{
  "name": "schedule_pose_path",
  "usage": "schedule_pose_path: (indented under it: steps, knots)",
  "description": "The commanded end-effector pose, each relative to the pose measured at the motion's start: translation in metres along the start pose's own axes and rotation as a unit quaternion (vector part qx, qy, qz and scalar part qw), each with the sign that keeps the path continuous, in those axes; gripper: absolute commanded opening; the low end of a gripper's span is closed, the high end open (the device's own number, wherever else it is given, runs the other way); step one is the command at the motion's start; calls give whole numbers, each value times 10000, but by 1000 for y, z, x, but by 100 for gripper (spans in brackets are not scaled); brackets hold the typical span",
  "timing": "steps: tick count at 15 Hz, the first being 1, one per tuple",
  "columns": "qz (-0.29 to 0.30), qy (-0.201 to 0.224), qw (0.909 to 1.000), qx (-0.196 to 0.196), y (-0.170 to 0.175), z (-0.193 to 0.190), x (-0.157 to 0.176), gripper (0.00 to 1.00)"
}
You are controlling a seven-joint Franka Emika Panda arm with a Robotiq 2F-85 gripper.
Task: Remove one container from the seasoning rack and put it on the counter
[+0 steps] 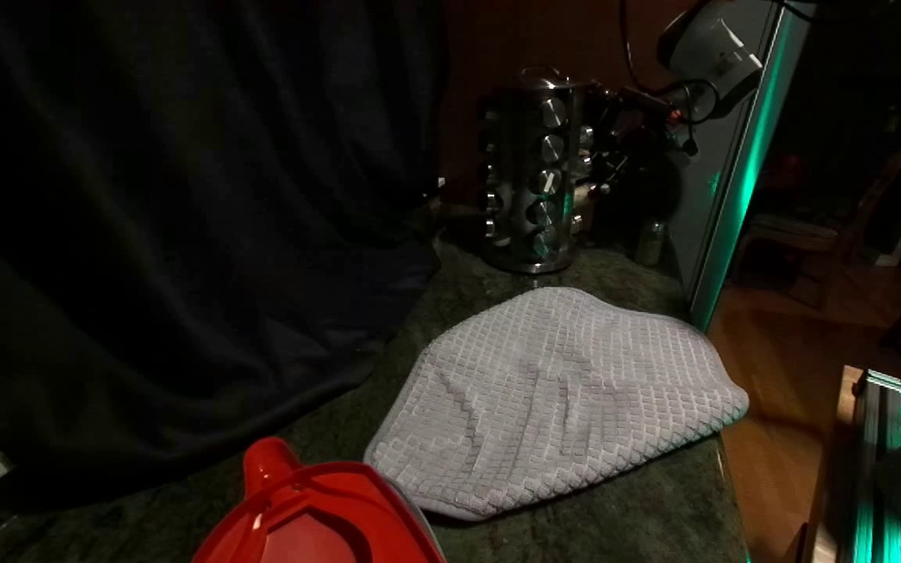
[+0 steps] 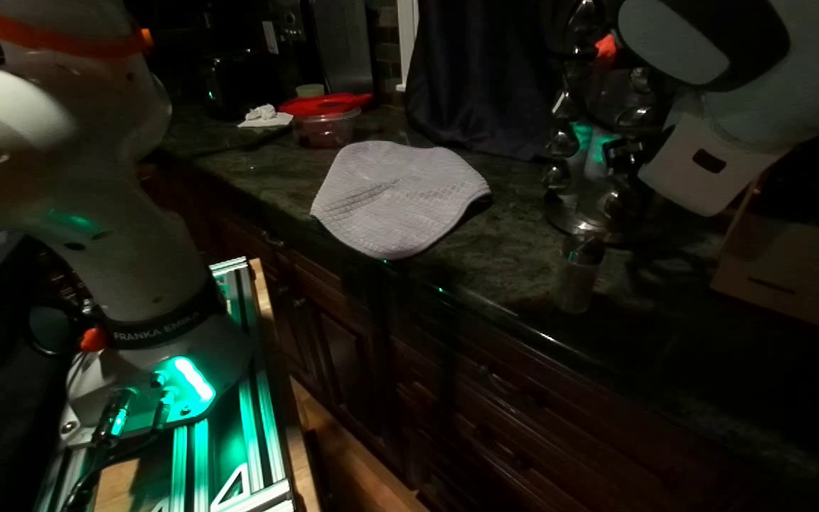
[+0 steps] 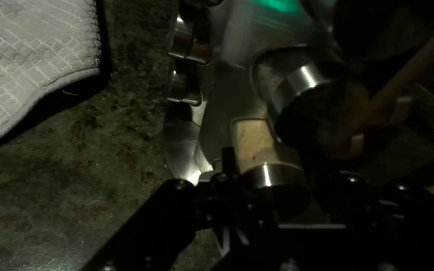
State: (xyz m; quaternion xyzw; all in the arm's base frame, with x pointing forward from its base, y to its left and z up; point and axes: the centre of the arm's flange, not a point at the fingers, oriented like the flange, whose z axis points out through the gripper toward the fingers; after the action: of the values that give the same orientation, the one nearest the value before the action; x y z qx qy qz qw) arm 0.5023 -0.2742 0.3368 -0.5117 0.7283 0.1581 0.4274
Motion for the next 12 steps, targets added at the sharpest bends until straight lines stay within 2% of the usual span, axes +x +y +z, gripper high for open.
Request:
schedule_pose_path:
  steps: [1, 7, 12]
  knots:
    - [123, 71, 9997, 192, -5, -13, -1, 24]
    - [292, -12, 9990, 340, 1, -19, 1, 24]
    - [167, 51, 9996, 233, -5, -13, -2, 24]
